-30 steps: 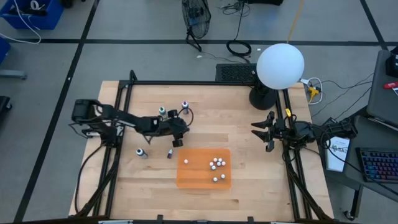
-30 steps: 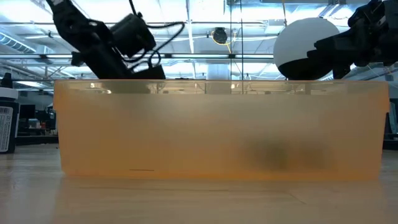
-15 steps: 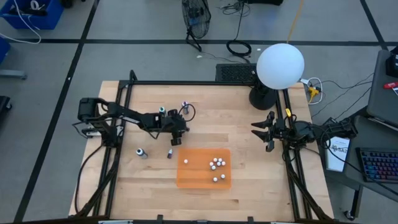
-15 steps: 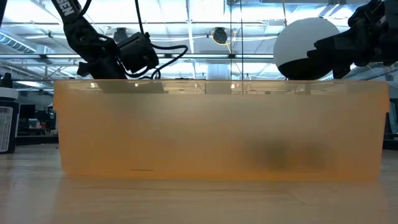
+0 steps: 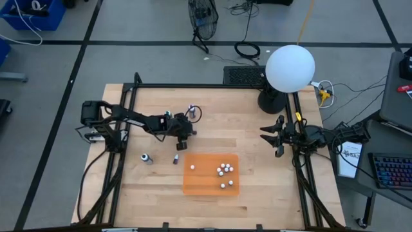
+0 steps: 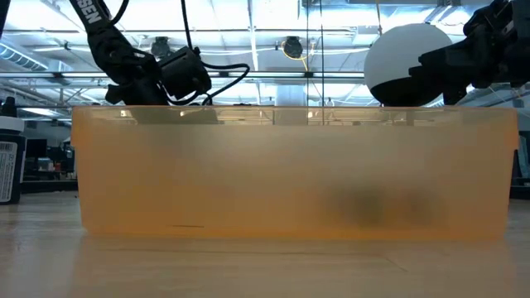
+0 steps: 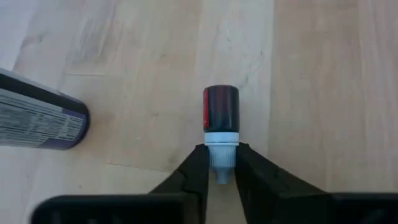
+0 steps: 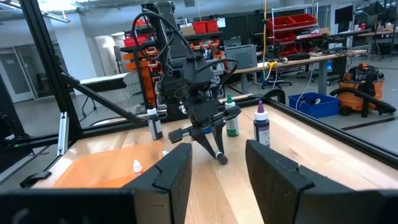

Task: Pick & Place food coloring
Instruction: Put the small red food coloring bottle into the orange bin

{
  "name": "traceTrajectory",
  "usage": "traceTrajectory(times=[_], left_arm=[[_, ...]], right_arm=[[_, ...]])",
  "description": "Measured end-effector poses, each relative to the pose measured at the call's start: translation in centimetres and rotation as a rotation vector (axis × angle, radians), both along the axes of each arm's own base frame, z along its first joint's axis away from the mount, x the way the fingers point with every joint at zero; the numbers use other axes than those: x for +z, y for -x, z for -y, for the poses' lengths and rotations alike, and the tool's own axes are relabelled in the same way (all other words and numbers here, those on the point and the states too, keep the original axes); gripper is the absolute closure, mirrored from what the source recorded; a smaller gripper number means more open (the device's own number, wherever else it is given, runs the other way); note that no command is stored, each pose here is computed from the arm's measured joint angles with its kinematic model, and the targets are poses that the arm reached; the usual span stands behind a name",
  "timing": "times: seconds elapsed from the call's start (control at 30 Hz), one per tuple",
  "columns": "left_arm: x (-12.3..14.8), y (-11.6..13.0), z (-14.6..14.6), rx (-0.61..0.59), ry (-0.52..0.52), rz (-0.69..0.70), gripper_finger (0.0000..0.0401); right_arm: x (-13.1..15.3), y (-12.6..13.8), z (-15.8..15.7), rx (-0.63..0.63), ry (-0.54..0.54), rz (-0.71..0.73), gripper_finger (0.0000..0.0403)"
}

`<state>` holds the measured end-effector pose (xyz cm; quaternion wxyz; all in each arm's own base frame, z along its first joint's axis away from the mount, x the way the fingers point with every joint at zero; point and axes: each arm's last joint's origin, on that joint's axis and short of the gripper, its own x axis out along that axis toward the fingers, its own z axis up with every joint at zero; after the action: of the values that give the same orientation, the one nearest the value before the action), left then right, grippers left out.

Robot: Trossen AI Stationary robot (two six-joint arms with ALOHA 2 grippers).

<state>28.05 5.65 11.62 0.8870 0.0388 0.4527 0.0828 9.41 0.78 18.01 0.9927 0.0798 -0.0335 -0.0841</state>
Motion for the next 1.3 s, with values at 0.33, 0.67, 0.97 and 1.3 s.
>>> traceTrajectory(times=[0.33, 0.67, 0.97, 1.3], left_arm=[[0.7, -0.3, 0.2, 0.014, -0.032, 0.02, 0.0351], [5.6, -1.8, 2.2, -0.026, -0.06, 0.101, 0.0351], [9.7, -3.8, 5.5, -0.097, -0.106, 0.114, 0.0351], [12.1, -4.3, 8.9, -0.146, -0.152, 0.107, 0.0351]], right_arm=[[0.0, 0.0, 0.0, 0.0, 0.0, 0.0, 0.0261], [-0.1, 0.0, 0.0, 0.001, 0.003, -0.016, 0.0261], [-0.2, -0.1, 0.0, 0.001, 0.006, -0.029, 0.0261], [0.5, -0.2, -0.1, 0.022, -0.006, 0.041, 0.0261]])
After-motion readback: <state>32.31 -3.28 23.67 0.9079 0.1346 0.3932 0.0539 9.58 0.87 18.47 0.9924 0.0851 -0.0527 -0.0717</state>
